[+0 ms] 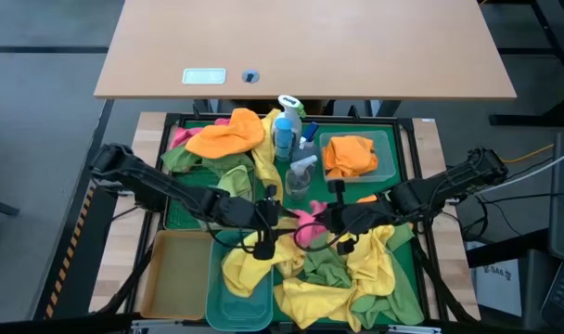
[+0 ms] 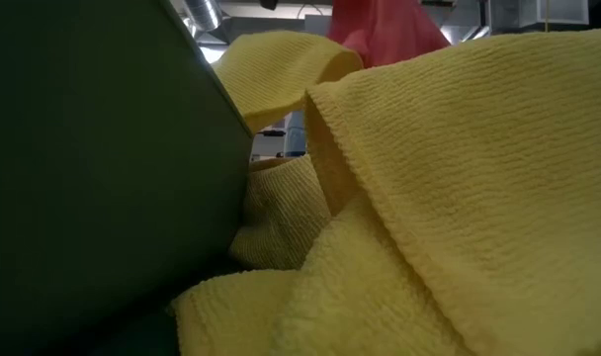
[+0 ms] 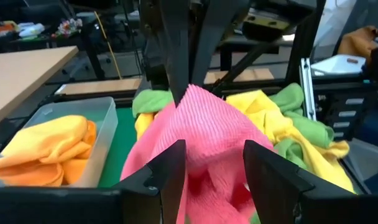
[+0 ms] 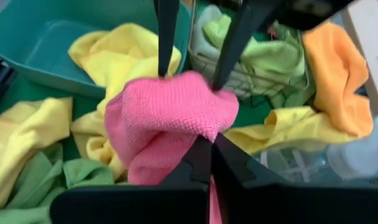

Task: Sort microfiber towel by color & place in baskets
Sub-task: Put the pink towel into the orange bin

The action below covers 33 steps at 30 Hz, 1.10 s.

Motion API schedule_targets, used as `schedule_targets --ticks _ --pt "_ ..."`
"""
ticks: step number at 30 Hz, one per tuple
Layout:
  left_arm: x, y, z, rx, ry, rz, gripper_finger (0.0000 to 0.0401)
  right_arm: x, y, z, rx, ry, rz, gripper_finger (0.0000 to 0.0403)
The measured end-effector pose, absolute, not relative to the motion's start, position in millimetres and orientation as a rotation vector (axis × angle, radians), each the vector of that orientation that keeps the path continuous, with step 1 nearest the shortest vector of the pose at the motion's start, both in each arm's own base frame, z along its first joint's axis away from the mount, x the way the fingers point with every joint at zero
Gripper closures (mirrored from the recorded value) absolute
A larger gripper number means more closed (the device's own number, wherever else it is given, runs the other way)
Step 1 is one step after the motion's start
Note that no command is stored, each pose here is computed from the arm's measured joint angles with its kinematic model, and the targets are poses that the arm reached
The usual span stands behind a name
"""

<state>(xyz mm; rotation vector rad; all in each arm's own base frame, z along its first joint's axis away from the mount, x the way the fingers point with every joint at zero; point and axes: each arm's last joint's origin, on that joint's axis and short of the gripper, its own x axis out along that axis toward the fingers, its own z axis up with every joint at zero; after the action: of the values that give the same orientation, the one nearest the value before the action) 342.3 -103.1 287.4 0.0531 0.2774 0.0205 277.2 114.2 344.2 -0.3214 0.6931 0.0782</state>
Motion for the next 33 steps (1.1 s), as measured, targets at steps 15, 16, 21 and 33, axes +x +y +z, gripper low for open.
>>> schedule_targets --ticks 15,16,21,33 --pt "346.3 -99.2 287.8 0.045 0.248 0.047 0.0246 286.4 119.5 357.3 -0.384 0.525 0.15 0.0401" --pt "346.4 -98.7 287.8 0.045 0.248 0.049 0.0246 287.0 119.8 358.3 -0.391 0.513 0.151 0.0401" --pt "347.5 -95.1 287.9 0.043 0.247 0.056 0.0246 288.9 120.7 361.8 -0.425 0.469 0.16 0.0401" --pt "349.8 -96.1 289.4 0.078 0.216 0.022 0.0278 289.1 120.7 362.2 -0.427 0.465 0.16 0.0402"
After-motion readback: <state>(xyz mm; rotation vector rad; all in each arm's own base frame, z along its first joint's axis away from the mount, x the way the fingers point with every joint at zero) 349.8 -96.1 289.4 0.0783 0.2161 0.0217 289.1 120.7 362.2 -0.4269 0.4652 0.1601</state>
